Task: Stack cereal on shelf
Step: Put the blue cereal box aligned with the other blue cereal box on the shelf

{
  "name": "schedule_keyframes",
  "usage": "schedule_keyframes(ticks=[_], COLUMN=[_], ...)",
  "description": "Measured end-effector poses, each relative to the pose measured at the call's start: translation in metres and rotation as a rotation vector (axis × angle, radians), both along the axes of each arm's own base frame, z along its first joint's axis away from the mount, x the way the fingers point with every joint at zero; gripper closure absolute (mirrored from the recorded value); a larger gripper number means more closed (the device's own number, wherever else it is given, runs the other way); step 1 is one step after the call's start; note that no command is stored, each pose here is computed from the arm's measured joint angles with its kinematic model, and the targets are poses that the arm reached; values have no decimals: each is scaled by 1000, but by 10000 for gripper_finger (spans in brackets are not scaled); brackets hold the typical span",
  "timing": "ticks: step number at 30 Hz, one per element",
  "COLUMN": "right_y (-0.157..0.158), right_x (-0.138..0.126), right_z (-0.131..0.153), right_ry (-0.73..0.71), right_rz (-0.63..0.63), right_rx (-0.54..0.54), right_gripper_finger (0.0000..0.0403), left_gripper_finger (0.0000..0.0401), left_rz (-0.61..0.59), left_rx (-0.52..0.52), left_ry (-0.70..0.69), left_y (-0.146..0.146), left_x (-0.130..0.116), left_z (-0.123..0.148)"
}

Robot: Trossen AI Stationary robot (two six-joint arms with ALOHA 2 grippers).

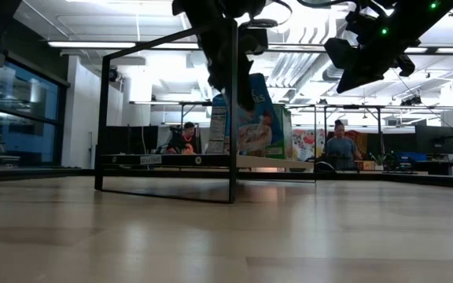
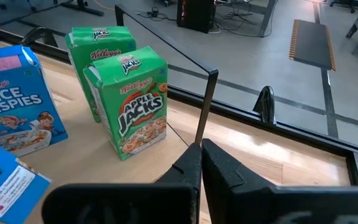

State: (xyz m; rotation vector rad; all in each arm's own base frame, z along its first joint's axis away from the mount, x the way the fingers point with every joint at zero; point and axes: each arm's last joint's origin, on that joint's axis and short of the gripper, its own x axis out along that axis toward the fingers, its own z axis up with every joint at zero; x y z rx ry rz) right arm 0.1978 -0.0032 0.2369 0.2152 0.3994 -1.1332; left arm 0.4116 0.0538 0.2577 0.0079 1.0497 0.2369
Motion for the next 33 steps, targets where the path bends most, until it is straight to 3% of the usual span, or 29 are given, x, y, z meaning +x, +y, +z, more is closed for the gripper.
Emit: schedule_keyframes(ticks=[7,23,33], right_y=[0,0,0], right_x=[0,0,0], right_z=[0,0,0], right_ry=[-3,-10,-9], right_rz=[2,1,2], right_rx=[4,10,11], right_gripper_finger=[403,403,403], left_gripper_finger=[269,195,182], left_rz=[-28,-51,-67], left_rx=[10,1,13], left_ry=[-5,-15,-34], left_y=[-2,-2,-2], left_x=[1,3,4], left_z=[1,-1,2])
